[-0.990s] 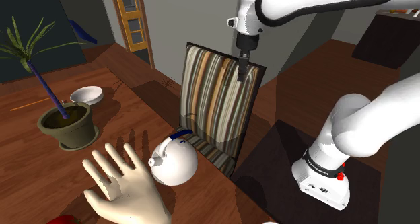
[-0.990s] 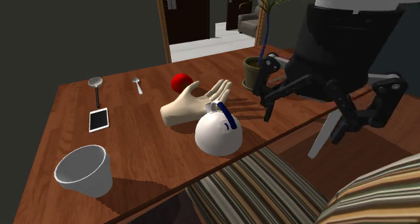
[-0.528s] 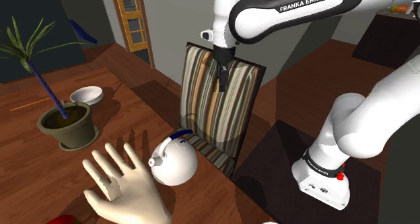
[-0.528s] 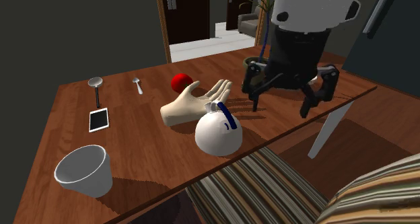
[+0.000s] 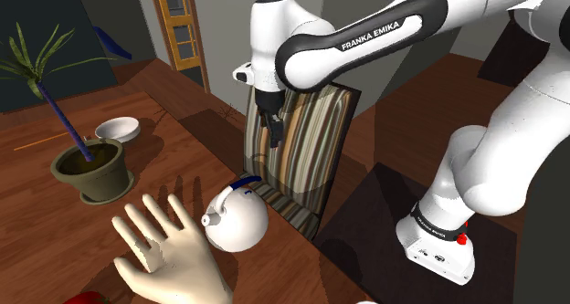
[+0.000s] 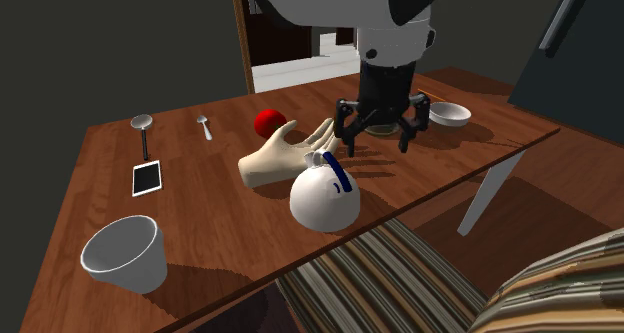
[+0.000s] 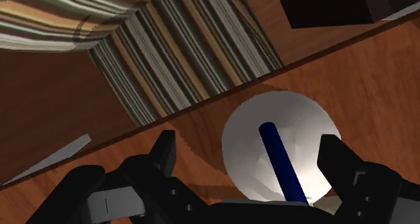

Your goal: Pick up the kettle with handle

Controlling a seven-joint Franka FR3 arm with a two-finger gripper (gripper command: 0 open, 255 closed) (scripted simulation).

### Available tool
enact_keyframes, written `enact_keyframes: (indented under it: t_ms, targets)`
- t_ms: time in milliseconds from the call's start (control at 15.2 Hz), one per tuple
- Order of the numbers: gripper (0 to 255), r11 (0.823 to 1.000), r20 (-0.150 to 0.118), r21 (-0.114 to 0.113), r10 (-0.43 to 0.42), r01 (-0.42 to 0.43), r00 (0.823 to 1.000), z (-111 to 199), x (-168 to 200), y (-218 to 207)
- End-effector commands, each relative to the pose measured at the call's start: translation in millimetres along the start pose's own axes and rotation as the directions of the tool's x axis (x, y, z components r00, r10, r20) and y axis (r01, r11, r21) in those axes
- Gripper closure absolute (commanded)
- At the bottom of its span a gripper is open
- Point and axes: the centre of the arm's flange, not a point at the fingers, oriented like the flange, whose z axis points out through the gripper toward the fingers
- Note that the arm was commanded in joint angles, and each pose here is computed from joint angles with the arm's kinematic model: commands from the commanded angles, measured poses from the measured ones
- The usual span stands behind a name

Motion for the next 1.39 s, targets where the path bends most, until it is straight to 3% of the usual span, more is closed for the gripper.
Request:
enact_keyframes:
  t_ms: [0, 264, 594, 1254, 1320]
  targets:
    - [0, 0.997, -0.003, -0.007, -0.078, 0.078, 0.997, 10.6, 23.2, -9.2]
    - [0, 0.974, -0.006, -0.022, -0.227, 0.227, 0.974, 30.8, 64.9, -34.5]
    - [0, 0.913, -0.006, -0.041, -0.406, 0.406, 0.914, 56.4, 111.2, -74.0]
    - [0, 0.910, -0.006, -0.042, -0.414, 0.414, 0.910, 97.5, 113.3, -78.3]
    - [255, 0.910, -0.006, -0.042, -0.414, 0.414, 0.910, 97.6, 112.8, -78.5]
